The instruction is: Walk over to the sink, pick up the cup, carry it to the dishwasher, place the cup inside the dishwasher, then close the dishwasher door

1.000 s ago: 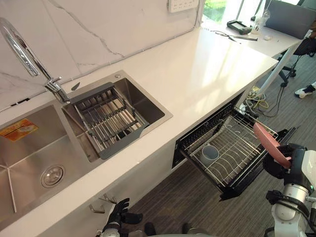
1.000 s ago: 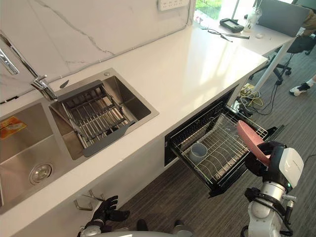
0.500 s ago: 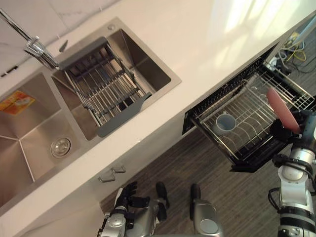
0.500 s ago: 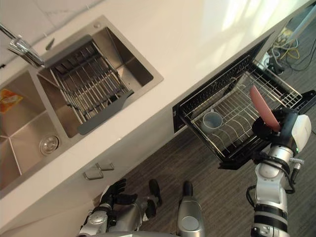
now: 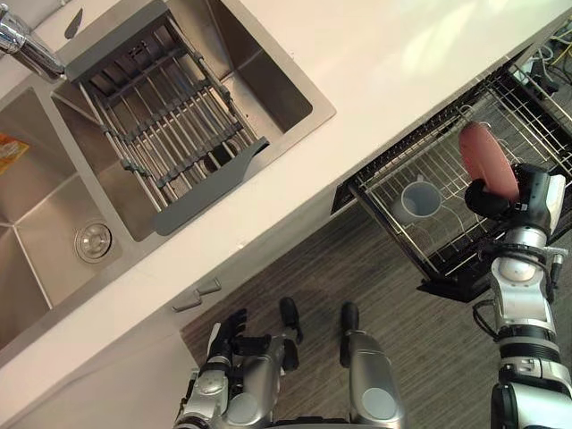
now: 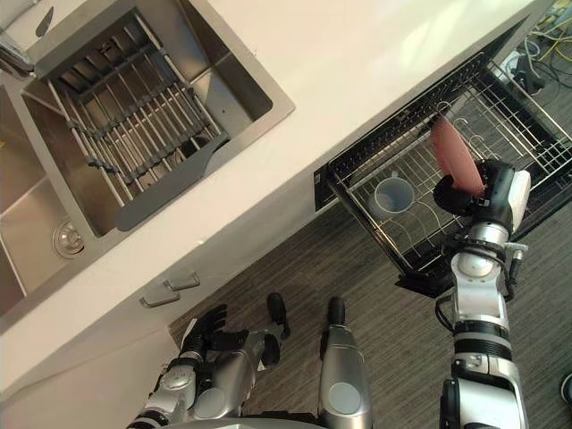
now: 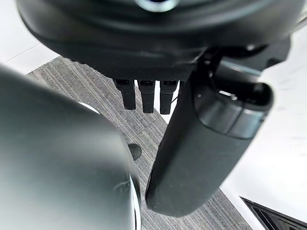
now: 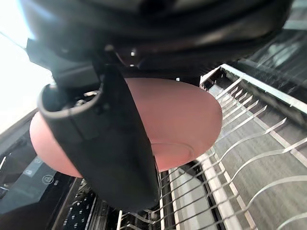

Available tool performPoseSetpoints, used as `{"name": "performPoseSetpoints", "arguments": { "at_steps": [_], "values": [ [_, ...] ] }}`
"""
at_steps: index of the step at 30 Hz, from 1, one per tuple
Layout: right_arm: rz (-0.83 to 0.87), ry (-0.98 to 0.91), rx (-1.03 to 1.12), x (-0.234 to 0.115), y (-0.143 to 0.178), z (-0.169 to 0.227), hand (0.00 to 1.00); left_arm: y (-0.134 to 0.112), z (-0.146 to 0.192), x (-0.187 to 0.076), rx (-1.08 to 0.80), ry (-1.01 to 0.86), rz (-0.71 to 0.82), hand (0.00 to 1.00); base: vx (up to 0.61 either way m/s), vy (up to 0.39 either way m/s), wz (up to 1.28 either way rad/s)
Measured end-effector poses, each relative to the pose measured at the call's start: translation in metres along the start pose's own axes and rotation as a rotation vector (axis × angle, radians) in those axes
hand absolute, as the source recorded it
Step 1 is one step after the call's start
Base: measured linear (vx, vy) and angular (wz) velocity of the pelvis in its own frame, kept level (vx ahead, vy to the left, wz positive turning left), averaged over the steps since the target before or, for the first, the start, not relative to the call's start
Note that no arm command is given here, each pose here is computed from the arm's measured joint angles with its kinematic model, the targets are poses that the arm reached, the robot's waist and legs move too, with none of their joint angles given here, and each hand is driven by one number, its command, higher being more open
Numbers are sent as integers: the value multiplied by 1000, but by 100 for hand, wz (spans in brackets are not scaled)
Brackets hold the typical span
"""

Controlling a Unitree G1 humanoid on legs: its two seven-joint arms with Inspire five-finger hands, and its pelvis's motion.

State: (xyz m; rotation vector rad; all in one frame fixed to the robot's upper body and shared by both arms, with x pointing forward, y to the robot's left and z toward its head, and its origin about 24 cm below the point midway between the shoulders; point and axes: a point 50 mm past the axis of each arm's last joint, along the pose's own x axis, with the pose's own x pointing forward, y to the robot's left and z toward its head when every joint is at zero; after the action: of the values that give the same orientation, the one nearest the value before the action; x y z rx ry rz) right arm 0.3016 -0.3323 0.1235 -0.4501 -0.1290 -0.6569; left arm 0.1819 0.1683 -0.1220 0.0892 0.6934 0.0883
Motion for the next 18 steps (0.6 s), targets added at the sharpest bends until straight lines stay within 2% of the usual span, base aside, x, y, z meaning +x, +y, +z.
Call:
{"name": "performPoseSetpoints", "arguments": {
  "at_steps": [6, 18],
  "values": [
    [10, -43, 8, 13, 6, 18, 30, 0, 7, 3, -6, -21, 0, 90, -3, 0, 1],
    [-4, -13, -80, 16, 5, 10, 30, -1, 10, 4, -9, -31, 22, 90, 0, 0, 0]
  ]
}}
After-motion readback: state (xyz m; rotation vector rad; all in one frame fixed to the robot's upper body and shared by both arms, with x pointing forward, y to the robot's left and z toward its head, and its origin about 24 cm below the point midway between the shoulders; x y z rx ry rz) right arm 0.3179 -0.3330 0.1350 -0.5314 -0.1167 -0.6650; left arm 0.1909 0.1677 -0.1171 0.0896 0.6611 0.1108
